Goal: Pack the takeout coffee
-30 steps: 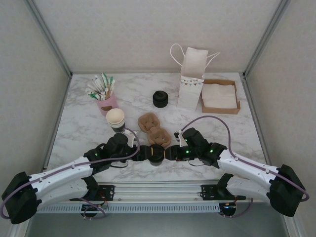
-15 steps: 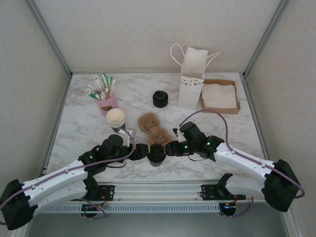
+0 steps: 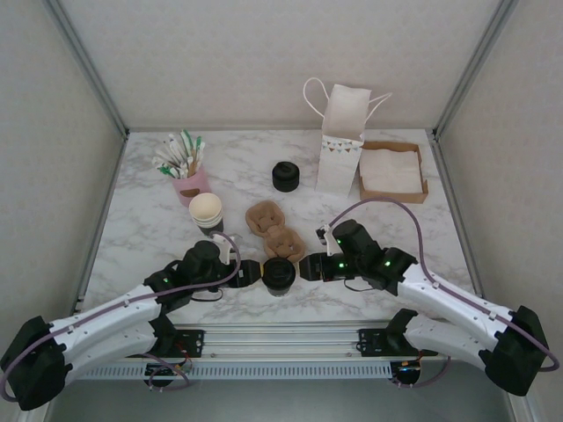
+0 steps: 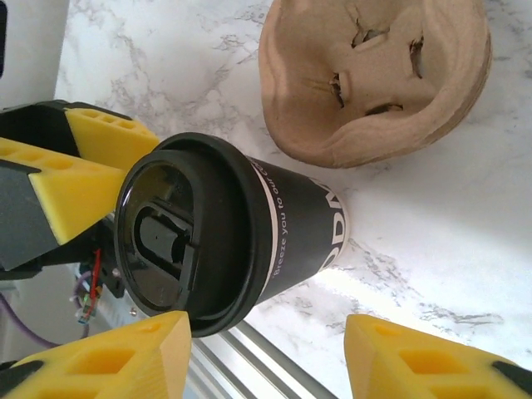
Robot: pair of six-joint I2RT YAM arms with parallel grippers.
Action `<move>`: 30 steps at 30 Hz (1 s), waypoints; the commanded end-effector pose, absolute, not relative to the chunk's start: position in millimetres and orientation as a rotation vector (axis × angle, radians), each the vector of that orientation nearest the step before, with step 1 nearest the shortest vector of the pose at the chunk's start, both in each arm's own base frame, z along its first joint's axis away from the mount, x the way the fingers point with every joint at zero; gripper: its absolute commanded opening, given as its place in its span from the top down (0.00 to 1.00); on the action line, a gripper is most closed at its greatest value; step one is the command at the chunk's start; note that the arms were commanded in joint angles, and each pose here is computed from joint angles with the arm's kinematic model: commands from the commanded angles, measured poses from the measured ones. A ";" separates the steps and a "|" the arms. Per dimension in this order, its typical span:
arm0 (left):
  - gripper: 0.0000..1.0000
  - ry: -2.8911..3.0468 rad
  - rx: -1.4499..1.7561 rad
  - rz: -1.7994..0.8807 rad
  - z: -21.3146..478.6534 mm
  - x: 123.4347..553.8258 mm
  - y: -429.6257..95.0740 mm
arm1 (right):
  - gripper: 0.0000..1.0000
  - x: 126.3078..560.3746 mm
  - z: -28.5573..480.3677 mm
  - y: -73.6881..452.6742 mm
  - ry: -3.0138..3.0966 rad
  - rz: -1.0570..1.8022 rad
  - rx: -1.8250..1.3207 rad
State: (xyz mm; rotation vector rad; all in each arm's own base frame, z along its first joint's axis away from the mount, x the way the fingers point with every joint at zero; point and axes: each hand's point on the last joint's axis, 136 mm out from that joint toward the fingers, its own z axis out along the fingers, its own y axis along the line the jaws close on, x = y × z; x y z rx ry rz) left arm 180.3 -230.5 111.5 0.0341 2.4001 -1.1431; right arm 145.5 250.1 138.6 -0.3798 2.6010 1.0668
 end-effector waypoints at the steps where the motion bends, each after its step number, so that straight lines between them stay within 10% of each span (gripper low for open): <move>1: 0.47 2.402 0.049 -1.200 110.0 178.1 -235.4 | 0.53 136.5 128.4 250.2 2.632 1.142 -0.336; 30: 0.52 2.445 0.032 -1.207 98.7 172.0 -233.2 | 0.67 135.9 77.4 249.3 2.766 1.070 -0.271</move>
